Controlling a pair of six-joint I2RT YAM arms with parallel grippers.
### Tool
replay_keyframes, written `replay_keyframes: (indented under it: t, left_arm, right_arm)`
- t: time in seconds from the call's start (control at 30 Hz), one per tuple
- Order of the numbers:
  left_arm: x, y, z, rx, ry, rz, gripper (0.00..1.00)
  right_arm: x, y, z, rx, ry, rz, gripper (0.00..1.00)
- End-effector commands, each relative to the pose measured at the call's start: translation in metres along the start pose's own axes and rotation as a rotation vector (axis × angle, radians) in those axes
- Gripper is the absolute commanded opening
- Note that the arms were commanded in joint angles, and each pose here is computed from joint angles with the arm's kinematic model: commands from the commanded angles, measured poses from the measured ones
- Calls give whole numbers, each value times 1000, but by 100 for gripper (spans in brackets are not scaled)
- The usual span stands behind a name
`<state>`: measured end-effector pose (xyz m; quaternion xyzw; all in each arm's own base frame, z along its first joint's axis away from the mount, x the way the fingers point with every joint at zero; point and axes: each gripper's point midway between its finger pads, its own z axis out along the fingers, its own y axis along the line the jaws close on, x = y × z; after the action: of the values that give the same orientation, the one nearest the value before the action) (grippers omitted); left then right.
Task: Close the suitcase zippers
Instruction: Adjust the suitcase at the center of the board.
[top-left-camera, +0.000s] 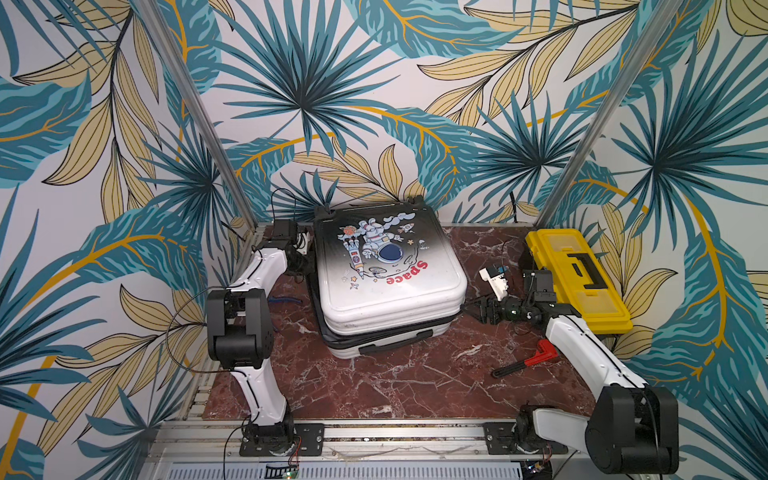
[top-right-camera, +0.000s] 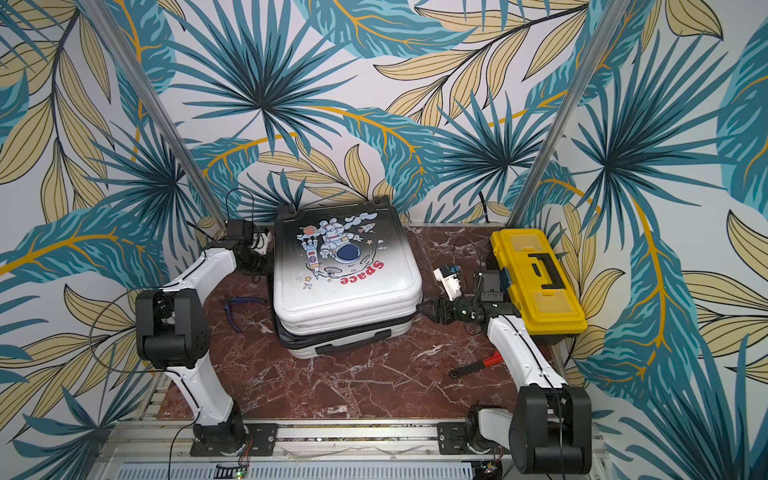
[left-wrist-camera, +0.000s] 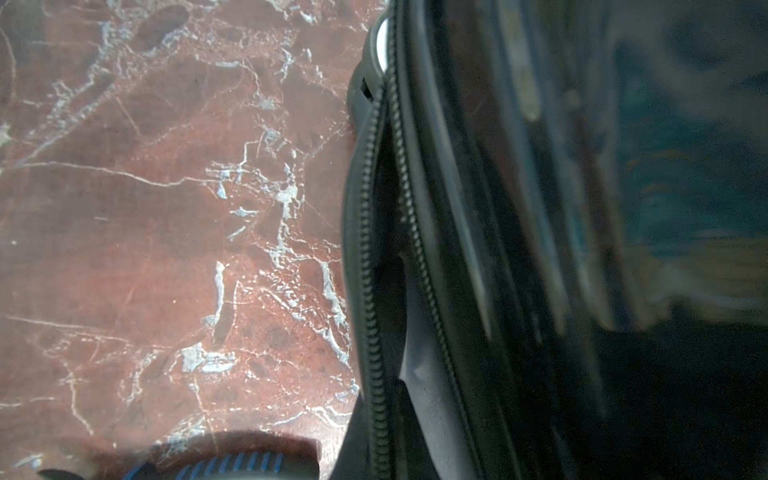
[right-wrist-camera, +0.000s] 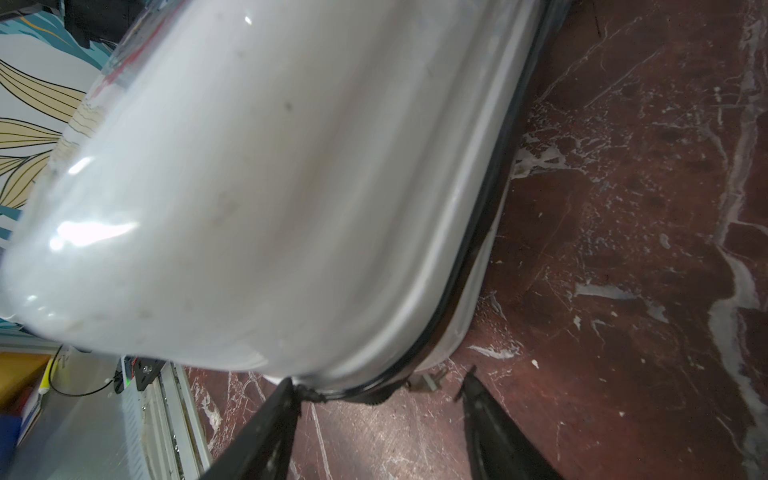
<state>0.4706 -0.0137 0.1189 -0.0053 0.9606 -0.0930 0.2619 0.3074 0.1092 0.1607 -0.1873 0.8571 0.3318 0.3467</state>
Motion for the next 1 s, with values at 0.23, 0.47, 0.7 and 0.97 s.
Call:
replay_keyframes:
  t: [0.23, 0.47, 0.7, 0.97]
  left_arm:
    - [-28, -17, -44, 9, -113, 177, 43]
    - [10, -32, -72, 84, -94, 8, 50]
    - [65, -52, -82, 178, -32, -133, 51]
    - [99, -50, -68, 174, 42, -161, 35]
  right_arm:
    - [6, 8, -26, 125, -42, -89, 63]
    - [23, -3, -34, 230, 83, -133, 63]
    - [20, 0, -29, 184, 89, -154, 63]
    - [25, 5, -21, 143, 85, -129, 59]
